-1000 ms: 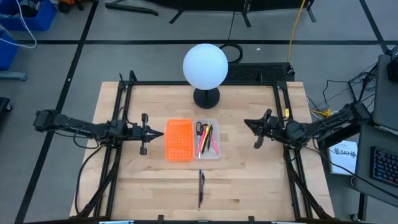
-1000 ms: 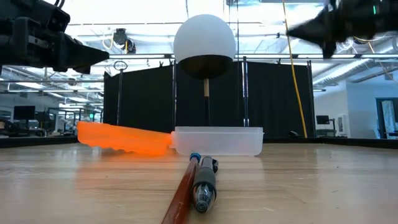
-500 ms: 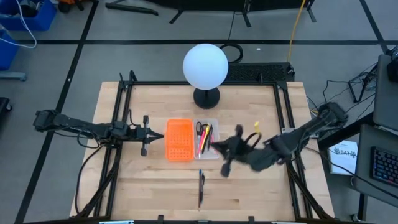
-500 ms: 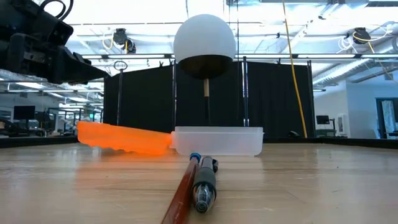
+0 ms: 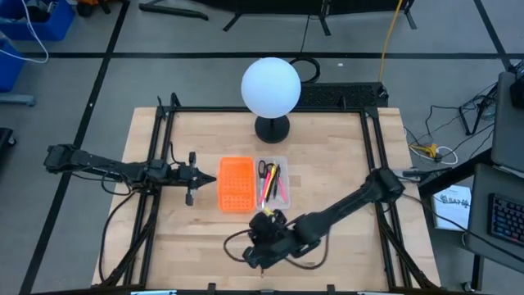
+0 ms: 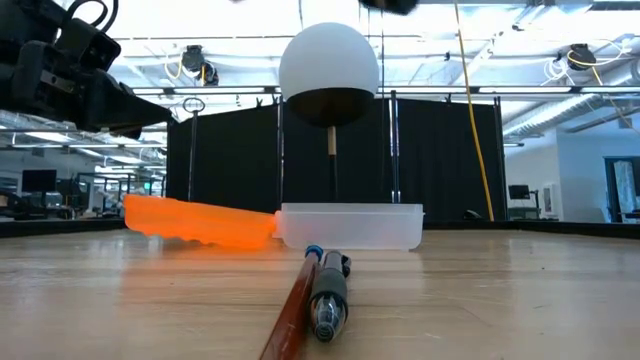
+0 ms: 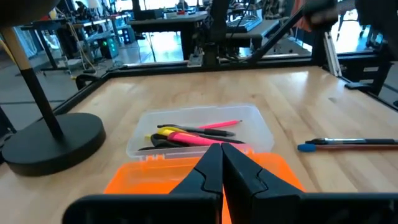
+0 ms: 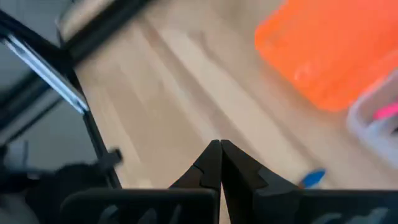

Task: Pick & place school supplies into a supply box
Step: Put the black pen into the supply box

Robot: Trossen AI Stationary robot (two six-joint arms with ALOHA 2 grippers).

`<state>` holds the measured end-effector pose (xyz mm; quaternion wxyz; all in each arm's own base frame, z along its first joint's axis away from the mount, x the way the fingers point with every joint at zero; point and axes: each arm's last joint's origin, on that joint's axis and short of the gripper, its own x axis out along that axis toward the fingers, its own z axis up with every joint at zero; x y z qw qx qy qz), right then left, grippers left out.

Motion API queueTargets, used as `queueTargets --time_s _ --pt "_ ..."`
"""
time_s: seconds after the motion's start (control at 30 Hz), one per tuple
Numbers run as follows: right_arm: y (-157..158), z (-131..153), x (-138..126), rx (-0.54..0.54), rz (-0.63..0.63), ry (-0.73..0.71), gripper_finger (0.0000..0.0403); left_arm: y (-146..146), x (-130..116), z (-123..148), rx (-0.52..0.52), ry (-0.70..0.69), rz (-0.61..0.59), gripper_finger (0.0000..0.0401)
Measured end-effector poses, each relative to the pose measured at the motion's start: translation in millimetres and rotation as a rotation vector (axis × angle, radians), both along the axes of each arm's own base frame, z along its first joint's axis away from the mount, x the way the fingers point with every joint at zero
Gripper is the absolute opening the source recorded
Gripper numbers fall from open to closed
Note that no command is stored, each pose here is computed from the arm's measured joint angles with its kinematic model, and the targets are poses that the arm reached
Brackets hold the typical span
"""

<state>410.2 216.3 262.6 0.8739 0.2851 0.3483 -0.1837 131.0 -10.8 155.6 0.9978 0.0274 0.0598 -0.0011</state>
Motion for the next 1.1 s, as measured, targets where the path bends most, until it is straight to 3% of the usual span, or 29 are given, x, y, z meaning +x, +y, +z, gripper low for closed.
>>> queueTargets --time_s 0.23,0.4,0.6,1.1 --pt "-1 -46 15 0.088 -0.019 0.138 0.0016 0 0 0 0.0 0.002 -0.001 0.0008" --pt "-4 -51 14 0.276 -0.139 0.221 0.0088 0 0 -1 0.0 0.008 -0.001 0.0008" --pt "-12 -64 1 0.339 -0.274 0.371 0.0157 0 0 -1 0.005 0.007 -0.002 0.0008" --pt "-22 -116 -11 0.46 -0.38 0.457 0.0164 0 0 0 0.005 0.004 -0.004 0.0008"
